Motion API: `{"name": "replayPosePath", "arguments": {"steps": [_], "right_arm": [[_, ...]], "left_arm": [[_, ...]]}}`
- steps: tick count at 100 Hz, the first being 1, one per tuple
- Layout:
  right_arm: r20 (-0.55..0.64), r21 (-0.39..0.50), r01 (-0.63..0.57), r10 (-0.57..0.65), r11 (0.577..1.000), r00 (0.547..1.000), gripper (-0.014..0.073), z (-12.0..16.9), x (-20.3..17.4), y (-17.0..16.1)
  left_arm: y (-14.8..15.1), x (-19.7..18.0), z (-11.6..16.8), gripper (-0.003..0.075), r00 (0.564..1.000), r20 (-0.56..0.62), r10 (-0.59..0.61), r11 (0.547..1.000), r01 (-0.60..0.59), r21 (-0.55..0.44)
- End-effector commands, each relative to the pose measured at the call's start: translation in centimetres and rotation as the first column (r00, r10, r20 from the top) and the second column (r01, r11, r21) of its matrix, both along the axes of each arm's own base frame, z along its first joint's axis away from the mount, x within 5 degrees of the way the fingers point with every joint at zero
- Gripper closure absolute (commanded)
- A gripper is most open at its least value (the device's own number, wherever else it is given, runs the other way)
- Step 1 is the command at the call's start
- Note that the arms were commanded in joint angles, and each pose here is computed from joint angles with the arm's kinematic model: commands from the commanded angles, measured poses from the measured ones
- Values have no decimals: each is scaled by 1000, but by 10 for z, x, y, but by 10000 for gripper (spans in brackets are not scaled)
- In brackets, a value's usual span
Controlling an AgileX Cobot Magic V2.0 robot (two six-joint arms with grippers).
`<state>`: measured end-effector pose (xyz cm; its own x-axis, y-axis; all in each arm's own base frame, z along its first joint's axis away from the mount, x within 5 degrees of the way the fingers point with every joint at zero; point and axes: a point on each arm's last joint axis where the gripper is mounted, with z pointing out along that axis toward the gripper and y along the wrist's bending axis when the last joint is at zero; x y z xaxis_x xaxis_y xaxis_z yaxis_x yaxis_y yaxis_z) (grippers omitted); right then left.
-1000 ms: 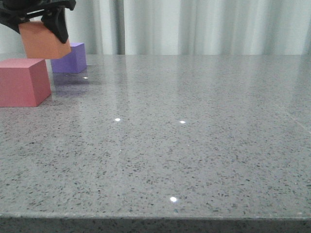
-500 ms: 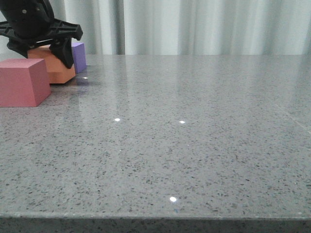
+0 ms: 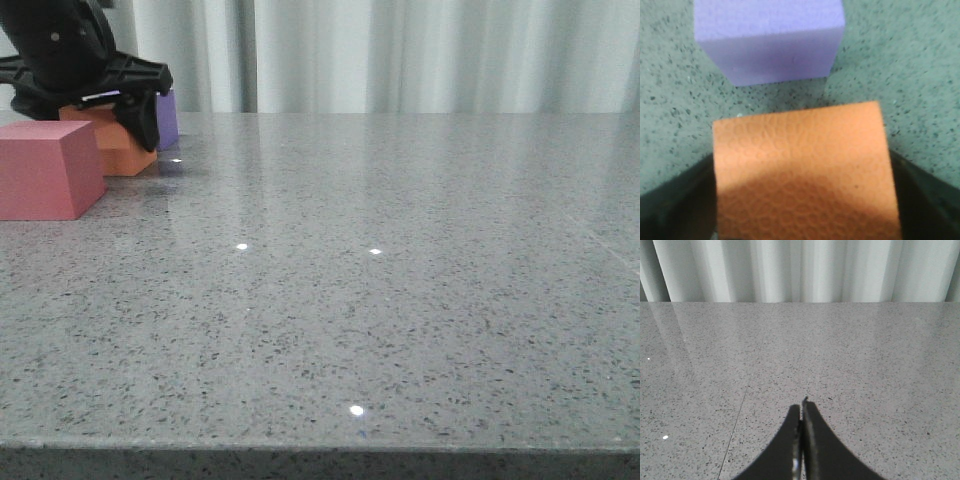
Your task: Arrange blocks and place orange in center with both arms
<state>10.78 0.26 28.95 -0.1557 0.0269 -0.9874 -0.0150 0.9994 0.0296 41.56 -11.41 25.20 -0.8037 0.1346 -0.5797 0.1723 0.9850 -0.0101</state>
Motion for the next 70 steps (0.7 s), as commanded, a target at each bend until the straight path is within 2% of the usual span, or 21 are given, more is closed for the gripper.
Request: {"name": "replayPosePath", "arguments": {"steps": [1, 20, 51, 58, 70], "right_arm": [[104, -17, -9, 11, 1000, 994, 664, 16, 0, 1], [104, -17, -9, 11, 1000, 994, 664, 16, 0, 1], [104, -17, -9, 11, 1000, 994, 664, 16, 0, 1], [104, -17, -9, 11, 1000, 994, 664, 16, 0, 1], [104, -17, -9, 11, 1000, 994, 664, 16, 0, 1]], "left_arm": [[0, -2, 34, 54, 993, 115, -2, 999, 6, -33], [3, -13, 63, 50, 982, 191, 0, 998, 10, -54], [22, -77, 161, 50, 914, 406, 21, 993, 28, -115], [27, -97, 173, 50, 897, 442, 25, 992, 34, -125], [38, -136, 175, 50, 876, 481, 28, 990, 43, -135]]}}
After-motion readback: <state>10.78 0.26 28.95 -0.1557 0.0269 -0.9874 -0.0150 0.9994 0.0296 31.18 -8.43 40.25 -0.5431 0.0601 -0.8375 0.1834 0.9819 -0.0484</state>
